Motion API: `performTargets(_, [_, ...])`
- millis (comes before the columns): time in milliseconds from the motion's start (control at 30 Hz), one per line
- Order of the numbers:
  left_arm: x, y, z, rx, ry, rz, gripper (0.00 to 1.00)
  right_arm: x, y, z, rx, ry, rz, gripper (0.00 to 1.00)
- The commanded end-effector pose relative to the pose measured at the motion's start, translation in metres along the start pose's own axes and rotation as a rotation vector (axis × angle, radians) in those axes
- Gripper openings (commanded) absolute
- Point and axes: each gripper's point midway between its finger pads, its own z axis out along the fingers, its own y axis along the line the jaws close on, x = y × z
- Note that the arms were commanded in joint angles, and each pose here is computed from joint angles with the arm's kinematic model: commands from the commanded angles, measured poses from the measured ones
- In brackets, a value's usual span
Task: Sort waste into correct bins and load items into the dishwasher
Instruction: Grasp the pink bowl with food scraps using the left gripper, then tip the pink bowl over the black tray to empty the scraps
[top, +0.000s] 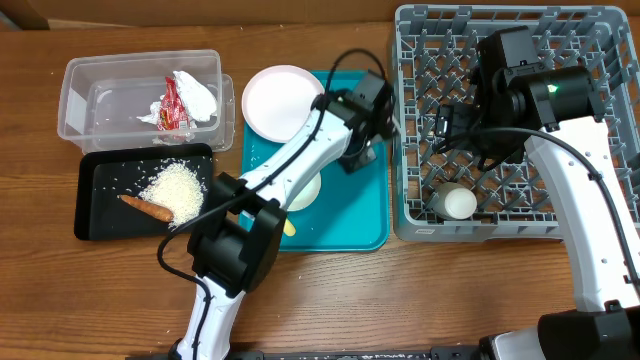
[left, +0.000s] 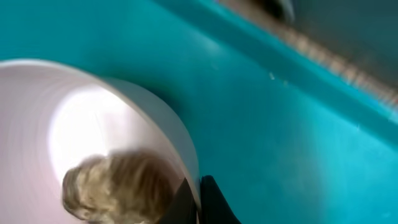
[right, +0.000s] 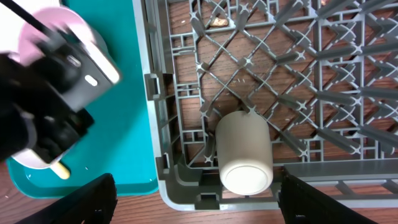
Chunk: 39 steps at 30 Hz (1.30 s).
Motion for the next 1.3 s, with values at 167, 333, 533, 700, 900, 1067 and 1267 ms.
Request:
performTargets(167, [-0.021, 0.067, -0.121, -0.023, -0.145, -0.429, 0.04, -0.003, -0.002, -0.006, 0.007, -0.017, -0.002, 0.86])
performTargets(333, [0.048, 0.114, -0.181, 0.072, -0.118, -0.750, 0.04, -0.002, -0.002, -0.006, 0.007, -0.014, -0.002, 0.86])
performTargets(533, [0.147, 0.161, -0.217, 0.063, -0.073, -1.020, 0.04, -0.004, -0.002, -0.006, 0.004, -0.022, -0.002, 0.87])
performTargets(700, [0.210, 0.162, -0.222, 0.080, -0.015, -1.141, 0.04, -0.004, -0.002, -0.006, 0.004, -0.023, -0.002, 0.87])
performTargets(900, [0.232, 0.142, -0.199, 0.355, -0.139, -1.126, 0.04, -0.004, -0.002, -0.006, 0.004, -0.022, -0.002, 0.87])
performTargets(1067, [0.242, 0.135, -0.198, 0.560, -0.439, -1.107, 0.04, -0.001, -0.003, -0.006, 0.009, -0.008, -0.001, 0.87])
performTargets(1267, [0.269, 0.142, -0.180, 0.646, -0.671, -1.178, 0.04, 0.000, -0.003, -0.006, 0.010, -0.004, -0.001, 0.87])
